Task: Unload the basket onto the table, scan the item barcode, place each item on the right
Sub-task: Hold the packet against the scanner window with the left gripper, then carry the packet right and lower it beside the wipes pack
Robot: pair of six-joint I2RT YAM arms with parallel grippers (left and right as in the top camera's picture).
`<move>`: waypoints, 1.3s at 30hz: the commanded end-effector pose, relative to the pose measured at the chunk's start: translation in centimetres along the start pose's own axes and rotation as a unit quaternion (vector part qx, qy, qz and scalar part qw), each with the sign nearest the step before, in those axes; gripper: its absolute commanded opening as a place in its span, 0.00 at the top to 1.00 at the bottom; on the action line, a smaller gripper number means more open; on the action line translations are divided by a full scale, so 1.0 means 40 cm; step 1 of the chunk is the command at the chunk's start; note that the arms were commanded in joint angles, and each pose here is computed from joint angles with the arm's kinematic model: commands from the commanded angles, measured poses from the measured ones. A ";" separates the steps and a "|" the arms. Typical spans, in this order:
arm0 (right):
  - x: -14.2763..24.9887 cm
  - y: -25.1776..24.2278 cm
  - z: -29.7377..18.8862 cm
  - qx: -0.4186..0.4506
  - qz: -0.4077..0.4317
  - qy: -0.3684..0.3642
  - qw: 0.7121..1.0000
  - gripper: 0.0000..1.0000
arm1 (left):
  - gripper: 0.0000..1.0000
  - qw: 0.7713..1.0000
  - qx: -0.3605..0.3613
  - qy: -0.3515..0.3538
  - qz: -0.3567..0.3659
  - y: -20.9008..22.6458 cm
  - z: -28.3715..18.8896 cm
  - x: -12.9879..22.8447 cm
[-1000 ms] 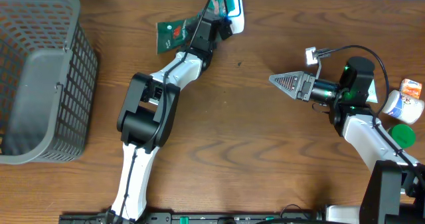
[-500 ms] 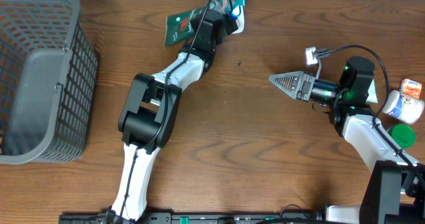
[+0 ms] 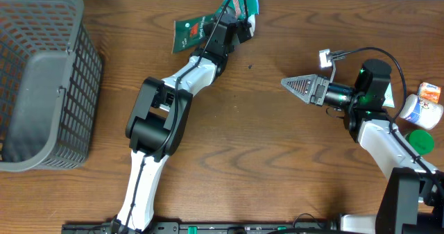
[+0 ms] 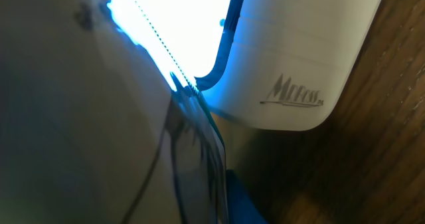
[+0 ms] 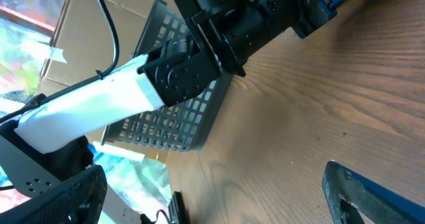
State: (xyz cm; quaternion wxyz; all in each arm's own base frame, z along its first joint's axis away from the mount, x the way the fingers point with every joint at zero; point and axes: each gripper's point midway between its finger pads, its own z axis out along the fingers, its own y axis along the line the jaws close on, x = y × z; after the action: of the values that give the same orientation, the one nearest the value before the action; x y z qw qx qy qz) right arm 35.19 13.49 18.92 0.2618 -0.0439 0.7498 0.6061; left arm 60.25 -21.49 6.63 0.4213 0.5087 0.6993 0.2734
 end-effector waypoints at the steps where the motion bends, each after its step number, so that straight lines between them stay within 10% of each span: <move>1: -0.009 0.012 -0.008 -0.001 -0.020 -0.004 1.000 0.01 | 0.93 1.000 -0.006 -0.002 0.005 0.014 -0.002 -0.009; 12: -0.009 0.012 -0.008 -0.001 -0.020 -0.004 1.000 0.01 | 0.93 0.999 -0.035 -0.022 -0.027 0.101 -0.050 -0.047; 21: -0.009 0.012 -0.008 -0.001 -0.020 -0.004 1.000 0.01 | 0.93 0.969 0.037 -0.135 -0.203 0.302 -0.366 -0.179; 31: -0.057 0.067 -0.058 -0.041 -0.002 -0.011 0.999 0.01 | 0.93 0.847 0.289 -0.146 -0.422 0.249 -0.753 -0.207; 39: -0.195 0.239 -0.226 -0.057 -0.035 -0.034 0.997 0.01 | 0.93 0.768 0.403 -0.125 -0.482 0.126 -0.787 -0.307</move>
State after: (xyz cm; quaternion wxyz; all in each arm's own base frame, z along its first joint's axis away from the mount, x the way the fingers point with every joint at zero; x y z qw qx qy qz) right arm 36.30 6.71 29.60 0.3724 -0.1131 0.6884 0.6121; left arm 38.20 -26.89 32.06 0.4038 0.3058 0.8209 -0.2638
